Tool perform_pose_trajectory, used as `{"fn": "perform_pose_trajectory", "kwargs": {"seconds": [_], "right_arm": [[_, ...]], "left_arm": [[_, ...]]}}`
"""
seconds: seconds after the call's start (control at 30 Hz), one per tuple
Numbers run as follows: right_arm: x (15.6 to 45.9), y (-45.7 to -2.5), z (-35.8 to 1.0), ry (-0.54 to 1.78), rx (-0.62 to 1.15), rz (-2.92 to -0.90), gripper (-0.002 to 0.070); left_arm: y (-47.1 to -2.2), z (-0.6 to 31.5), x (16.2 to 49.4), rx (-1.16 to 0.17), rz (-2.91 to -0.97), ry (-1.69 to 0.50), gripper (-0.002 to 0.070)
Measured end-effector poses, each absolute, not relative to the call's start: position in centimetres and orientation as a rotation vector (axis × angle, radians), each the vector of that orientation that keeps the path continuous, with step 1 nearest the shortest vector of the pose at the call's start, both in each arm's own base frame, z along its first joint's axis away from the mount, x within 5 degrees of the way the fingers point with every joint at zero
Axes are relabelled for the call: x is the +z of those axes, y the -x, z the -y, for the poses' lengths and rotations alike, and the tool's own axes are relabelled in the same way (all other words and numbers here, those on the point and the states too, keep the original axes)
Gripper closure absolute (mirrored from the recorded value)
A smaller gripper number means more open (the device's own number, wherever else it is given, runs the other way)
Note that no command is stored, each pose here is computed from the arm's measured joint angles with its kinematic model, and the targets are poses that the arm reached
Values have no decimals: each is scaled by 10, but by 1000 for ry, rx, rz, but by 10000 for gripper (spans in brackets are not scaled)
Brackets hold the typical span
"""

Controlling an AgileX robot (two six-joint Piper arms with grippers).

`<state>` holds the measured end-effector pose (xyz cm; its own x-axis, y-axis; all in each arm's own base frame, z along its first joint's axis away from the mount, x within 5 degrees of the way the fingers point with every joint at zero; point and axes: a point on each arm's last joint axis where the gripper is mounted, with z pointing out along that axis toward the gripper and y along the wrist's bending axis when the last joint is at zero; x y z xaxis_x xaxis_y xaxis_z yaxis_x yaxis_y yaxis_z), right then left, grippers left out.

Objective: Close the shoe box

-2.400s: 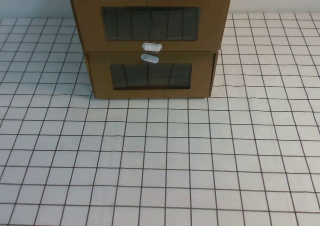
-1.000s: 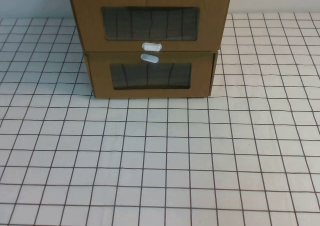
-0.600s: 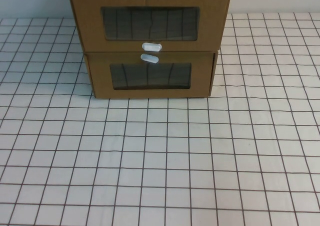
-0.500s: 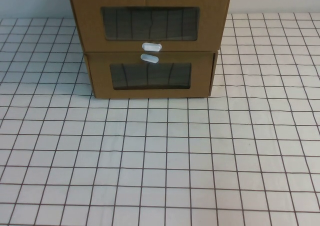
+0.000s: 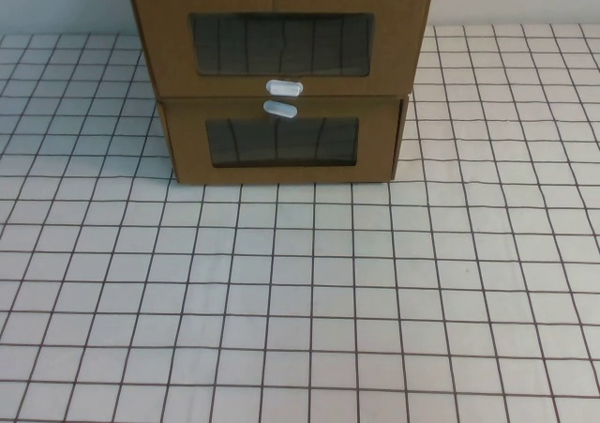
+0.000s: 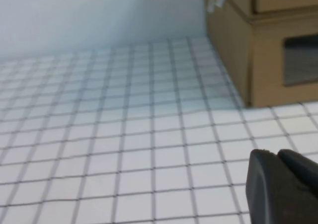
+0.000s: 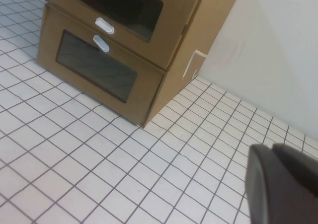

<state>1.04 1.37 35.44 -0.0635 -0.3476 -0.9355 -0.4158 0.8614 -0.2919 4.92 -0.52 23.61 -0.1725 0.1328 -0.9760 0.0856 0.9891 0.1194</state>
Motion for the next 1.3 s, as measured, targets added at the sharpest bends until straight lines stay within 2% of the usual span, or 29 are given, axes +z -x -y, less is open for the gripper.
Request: {"fn": "perform_pose_trajectory", "kwargs": {"seconds": [0.13,0.27,0.43,0.87,1.17,1.3], "right_arm": [[354,-10,-14,600,64,-1669,689],[354,-10,-14,600,64,-1669,689],[354,-10,-14,600,66,-1669,689],[354,-10,-14,599,71,-1669,689],[340,-11,-29,591,336,-1698,689],[333,-15,-25,676,190,-1701,689]], "left_arm": [[-51,1,210,91,-1710,-139,680],[-54,1,184,74,-1780,-114,680],[-53,2,172,35,-1864,-129,680],[-52,4,170,10,-1880,-166,680],[-52,4,170,22,-1878,-183,680],[-52,4,170,26,-1878,-185,680]]}}
